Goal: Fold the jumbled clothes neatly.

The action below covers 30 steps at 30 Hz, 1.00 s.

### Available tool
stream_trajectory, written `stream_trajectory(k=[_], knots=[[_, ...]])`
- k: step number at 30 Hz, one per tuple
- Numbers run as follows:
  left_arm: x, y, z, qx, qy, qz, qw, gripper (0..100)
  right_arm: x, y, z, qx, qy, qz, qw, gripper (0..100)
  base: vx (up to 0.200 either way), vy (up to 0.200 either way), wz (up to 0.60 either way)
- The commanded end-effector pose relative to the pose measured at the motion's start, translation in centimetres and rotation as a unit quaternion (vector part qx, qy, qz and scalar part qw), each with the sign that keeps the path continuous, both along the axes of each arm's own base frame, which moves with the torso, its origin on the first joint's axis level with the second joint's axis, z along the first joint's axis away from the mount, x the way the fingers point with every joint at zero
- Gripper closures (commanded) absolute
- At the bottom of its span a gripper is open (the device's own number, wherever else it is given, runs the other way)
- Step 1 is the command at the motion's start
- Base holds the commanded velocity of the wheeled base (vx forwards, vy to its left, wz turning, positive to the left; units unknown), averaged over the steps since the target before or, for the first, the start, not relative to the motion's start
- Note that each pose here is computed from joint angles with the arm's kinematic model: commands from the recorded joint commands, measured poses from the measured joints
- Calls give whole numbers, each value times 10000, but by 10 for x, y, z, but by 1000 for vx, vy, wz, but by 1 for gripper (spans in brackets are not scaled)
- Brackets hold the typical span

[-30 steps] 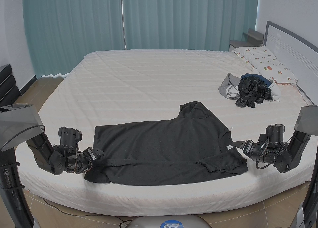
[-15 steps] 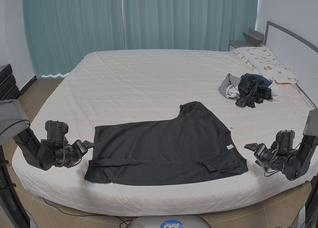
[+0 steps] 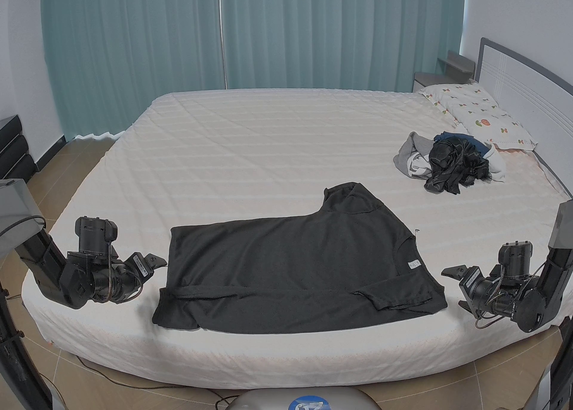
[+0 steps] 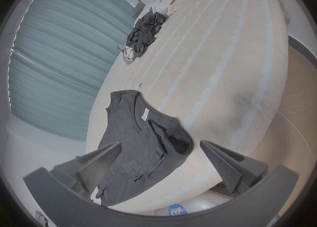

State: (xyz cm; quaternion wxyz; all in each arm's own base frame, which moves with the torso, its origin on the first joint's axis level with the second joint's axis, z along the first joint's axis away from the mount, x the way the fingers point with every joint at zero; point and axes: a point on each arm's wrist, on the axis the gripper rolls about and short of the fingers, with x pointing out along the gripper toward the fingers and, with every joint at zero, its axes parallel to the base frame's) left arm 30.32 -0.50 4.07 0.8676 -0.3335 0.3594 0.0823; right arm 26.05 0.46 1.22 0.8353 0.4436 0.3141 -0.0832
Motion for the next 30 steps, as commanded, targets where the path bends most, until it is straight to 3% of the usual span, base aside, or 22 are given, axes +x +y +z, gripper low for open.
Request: stream_trajectory(k=[1,4,13,20,30], knots=[[-3,0,-2,3,56,-1,10000,0,-2,4,-1,10,50,75,10000,0,0,0,0],[-3,-2,-3,15,78,-34,10000,0,-4,5,-2,15,89,78,9999,0,0,0,0],[-9,-3,-7,22,177,-70,9998,0,-10,11,-5,-10,211,203,9996,0,200,0,0],[-11,-4,-8,1,208,-97,9997,0,-16,11,-8,-25,332,202,9992,0,0,0,0],[-8,-4,-5,-22,102,-108,9999,0,-21,13,-3,-35,-24,237,9997,0,0,0,0]])
